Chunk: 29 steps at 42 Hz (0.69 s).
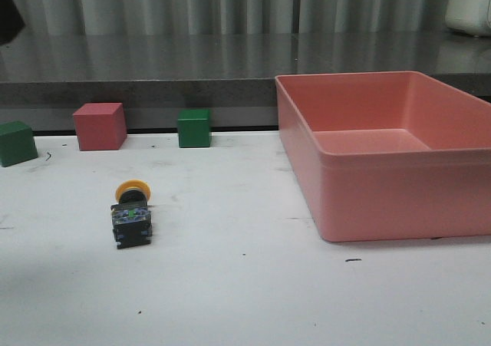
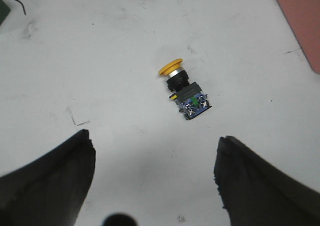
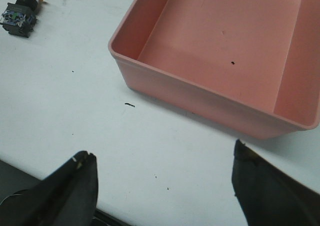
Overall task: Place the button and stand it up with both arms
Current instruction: 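Move the left gripper toward the button on the table, then lower the left gripper over the button and close on its body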
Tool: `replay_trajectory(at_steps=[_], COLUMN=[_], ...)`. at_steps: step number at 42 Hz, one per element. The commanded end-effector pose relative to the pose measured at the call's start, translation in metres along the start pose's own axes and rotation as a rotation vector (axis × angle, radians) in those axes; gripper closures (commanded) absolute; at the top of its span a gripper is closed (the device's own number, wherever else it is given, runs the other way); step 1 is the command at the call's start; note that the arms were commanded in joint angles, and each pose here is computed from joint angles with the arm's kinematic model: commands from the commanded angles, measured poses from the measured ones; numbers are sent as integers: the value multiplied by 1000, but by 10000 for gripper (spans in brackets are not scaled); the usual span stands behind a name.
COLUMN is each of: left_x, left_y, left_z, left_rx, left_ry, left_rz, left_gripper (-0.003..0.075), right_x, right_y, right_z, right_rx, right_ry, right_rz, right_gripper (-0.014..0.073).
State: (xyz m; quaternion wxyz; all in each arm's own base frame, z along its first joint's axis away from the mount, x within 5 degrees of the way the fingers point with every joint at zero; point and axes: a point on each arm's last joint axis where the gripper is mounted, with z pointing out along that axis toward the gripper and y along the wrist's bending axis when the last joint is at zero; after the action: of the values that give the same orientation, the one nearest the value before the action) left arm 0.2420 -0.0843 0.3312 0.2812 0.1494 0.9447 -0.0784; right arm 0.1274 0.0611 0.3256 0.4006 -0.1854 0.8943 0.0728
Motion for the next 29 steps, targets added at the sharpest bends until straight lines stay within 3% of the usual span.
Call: replay_trajectory(at_steps=[1,10,22,29], left_x=[-20,-42,-50,-48], left_y=[-12,-28,-30,-30], left_z=[0,38,87,112], left_rx=[-37,-84,-135,-158], left_ry=[-49,76,224,273], left_rz=[-19,-134,-258,-319], left_gripper=[225,224,220,165], right_x=[-10,-10,-10,-10], right_y=[-1,-1,-1,-1], right_z=[-7,-7,-7,-7], right_rx=[1,1,1,1], right_ry=[-79,-79,-79,-79], right_rz=[-9,-9,-9,-9], right_gripper=[21,21,21,21])
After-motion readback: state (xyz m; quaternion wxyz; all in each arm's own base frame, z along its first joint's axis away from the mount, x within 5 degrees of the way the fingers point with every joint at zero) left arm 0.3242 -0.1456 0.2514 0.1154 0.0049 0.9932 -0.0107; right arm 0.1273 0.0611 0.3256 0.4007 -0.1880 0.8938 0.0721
